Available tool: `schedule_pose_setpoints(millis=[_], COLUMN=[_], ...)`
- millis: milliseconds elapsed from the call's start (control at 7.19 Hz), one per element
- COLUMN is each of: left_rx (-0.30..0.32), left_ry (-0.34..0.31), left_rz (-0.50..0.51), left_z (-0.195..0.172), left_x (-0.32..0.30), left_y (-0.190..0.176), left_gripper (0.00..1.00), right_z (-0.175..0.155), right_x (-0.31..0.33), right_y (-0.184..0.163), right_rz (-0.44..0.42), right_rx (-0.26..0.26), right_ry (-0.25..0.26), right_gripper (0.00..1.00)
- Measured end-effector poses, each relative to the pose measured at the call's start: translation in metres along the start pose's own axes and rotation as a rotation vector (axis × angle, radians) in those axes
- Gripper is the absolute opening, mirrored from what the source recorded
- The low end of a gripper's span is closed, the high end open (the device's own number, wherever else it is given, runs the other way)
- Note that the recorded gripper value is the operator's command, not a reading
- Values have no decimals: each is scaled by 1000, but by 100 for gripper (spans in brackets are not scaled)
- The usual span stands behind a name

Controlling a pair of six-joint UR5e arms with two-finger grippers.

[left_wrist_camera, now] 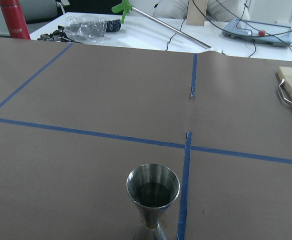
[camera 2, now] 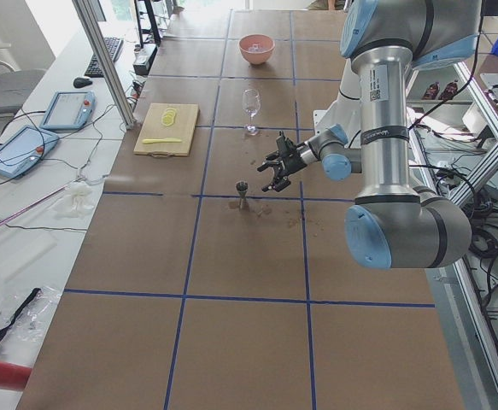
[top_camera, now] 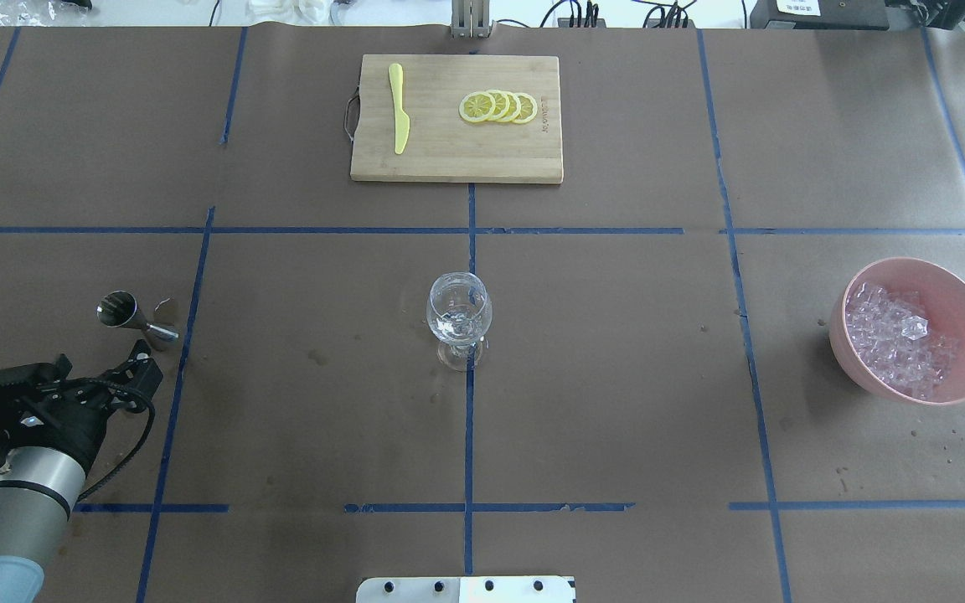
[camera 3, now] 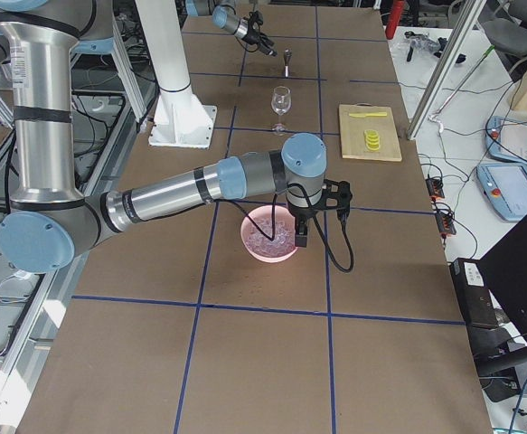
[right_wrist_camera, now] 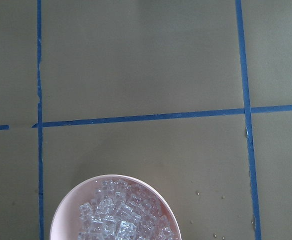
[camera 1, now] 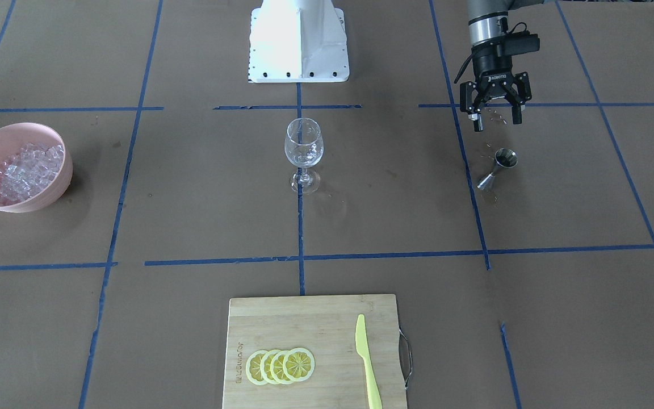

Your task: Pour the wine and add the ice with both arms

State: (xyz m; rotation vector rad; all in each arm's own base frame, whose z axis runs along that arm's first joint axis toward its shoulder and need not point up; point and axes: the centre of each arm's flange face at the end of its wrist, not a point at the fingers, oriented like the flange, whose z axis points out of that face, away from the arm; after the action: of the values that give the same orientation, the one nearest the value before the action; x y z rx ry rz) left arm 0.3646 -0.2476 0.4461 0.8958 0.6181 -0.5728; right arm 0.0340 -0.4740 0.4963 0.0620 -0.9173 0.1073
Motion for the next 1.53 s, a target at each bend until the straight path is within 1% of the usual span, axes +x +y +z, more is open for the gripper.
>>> schedule_pose_setpoints(millis=[278, 556, 695, 973, 1251, 1529], left_rx=[87, 145, 161, 172, 177, 189], left_ry=[5, 6, 0, -12, -19, -33], left_rz=[2, 22, 39, 60, 65, 52], left_z=[19, 39, 48, 58, 63, 72], left_x=[6, 19, 20, 16, 13, 10], left_y=[23, 51, 64, 77, 79, 78], left_gripper=[99, 99, 98, 96, 96, 93], right_z=[5, 8, 10, 12, 15, 16], right_x=[-6, -8, -10, -21, -26, -27], right_y=[0, 0, -1, -5, -6, -6], right_rz=[0, -1, -1, -1, -4, -6], right_rx=[-11, -17, -19, -22, -27, -30], right_ry=[0, 1, 1, -1, -2, -2], right_gripper=[100, 100, 100, 100, 100, 100])
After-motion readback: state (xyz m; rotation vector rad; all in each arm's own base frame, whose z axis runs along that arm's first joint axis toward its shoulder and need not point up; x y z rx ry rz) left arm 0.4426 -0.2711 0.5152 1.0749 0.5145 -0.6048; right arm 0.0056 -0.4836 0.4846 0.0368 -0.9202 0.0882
